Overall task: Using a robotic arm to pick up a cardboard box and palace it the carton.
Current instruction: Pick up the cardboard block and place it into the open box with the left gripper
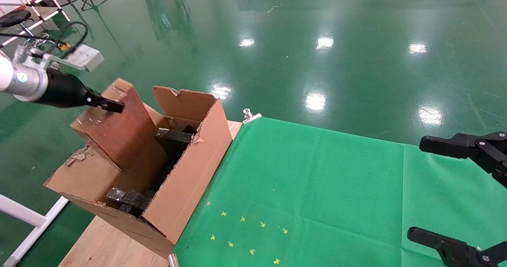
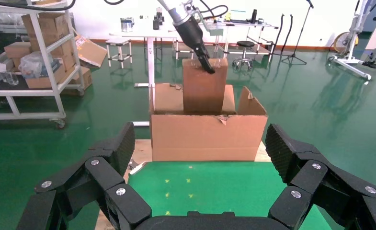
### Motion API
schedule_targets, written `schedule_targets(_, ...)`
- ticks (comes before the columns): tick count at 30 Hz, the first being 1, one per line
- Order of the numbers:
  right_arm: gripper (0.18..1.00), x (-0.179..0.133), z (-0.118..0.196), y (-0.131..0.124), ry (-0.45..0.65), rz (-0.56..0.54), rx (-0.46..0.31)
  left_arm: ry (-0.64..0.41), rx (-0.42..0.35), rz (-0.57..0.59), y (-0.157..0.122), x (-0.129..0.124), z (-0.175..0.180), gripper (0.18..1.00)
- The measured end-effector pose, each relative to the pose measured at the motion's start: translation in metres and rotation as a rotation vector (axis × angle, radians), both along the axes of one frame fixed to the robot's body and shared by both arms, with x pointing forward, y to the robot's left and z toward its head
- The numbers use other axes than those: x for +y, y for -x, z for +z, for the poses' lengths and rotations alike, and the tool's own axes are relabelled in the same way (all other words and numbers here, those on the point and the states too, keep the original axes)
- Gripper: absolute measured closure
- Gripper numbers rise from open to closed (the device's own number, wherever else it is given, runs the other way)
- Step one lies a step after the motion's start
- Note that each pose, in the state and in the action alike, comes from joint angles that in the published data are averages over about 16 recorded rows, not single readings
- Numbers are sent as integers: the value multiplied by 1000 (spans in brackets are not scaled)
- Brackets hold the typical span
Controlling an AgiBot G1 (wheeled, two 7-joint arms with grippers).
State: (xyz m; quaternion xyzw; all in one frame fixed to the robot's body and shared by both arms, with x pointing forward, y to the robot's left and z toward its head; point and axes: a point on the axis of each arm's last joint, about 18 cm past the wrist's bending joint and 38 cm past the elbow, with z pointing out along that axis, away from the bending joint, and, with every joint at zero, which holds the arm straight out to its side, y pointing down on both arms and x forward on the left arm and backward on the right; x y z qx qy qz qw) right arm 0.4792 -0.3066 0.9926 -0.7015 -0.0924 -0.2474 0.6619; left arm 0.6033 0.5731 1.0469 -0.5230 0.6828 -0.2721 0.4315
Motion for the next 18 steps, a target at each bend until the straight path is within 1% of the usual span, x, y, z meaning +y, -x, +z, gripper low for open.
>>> schedule_targets(8,178,0,0,0,0,0,0,63,43,24,-3,0,-24,827)
schedule_targets(18,178,0,0,0,0,0,0,57,86,111,-14,10,-60,828)
